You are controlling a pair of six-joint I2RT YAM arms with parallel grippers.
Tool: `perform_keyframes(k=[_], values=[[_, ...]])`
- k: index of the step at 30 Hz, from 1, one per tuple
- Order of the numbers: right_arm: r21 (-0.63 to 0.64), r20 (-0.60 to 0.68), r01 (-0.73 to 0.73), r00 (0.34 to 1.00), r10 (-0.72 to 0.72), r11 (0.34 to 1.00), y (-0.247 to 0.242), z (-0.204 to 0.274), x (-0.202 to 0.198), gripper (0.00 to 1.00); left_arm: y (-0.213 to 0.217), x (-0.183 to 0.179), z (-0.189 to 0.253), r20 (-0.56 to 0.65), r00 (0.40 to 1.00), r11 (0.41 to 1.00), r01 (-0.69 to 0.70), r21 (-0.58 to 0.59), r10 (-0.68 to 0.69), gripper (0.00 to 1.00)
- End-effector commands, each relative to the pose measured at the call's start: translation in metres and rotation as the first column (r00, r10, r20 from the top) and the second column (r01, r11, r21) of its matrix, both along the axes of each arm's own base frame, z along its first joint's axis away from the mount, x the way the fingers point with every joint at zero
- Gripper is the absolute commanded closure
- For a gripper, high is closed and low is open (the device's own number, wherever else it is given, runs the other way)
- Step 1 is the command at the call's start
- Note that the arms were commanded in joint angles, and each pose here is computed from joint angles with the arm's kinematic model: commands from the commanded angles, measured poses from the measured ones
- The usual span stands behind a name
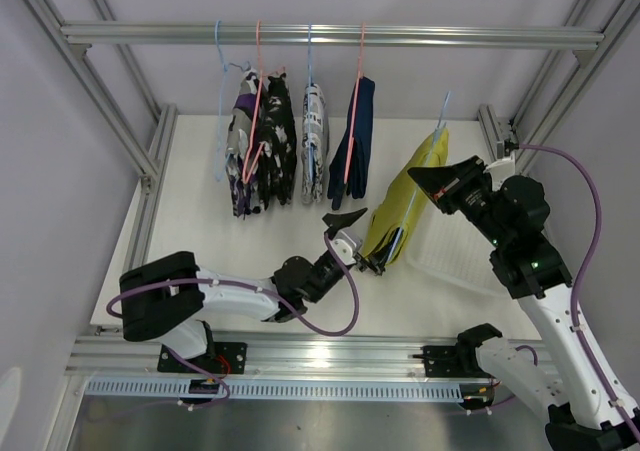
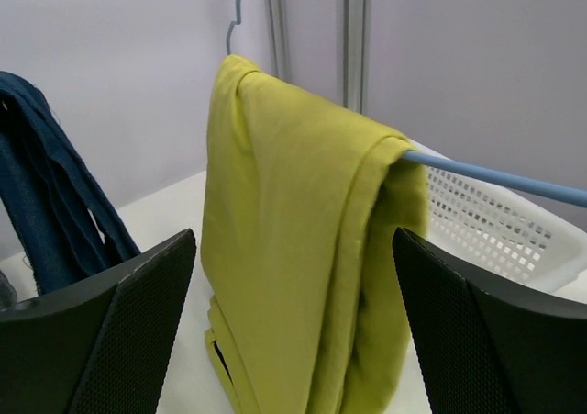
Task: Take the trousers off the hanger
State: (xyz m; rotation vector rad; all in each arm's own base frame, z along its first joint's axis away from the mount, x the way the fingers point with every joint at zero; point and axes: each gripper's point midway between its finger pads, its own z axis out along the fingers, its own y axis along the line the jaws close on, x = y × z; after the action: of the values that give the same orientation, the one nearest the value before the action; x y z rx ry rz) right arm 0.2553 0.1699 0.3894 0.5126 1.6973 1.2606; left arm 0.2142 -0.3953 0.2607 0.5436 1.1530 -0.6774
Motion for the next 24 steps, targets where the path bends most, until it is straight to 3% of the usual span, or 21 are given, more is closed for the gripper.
perform_keyframes(k=[1, 13, 24], values=[[0.056, 0.180, -0.038, 0.983, 0.028, 0.998, -0.001, 0.056, -0.019, 1.00, 0.001, 0.009, 0.027, 0.023, 1.000, 0.995, -0.014, -0.101, 0.016, 0.08], [0.050, 0.176, -0.054, 0.983, 0.045, 0.997, 0.001, 0.051, -0.022, 1.00, -0.014, 0.020, 0.025, 0.017, 0.999, 0.994, -0.025, -0.104, 0.027, 0.08], [0.053, 0.175, -0.087, 0.982, 0.077, 0.995, 0.006, 0.048, -0.024, 1.00, -0.012, 0.035, 0.028, 0.043, 0.991, 0.985, -0.119, -0.125, 0.125, 0.10]])
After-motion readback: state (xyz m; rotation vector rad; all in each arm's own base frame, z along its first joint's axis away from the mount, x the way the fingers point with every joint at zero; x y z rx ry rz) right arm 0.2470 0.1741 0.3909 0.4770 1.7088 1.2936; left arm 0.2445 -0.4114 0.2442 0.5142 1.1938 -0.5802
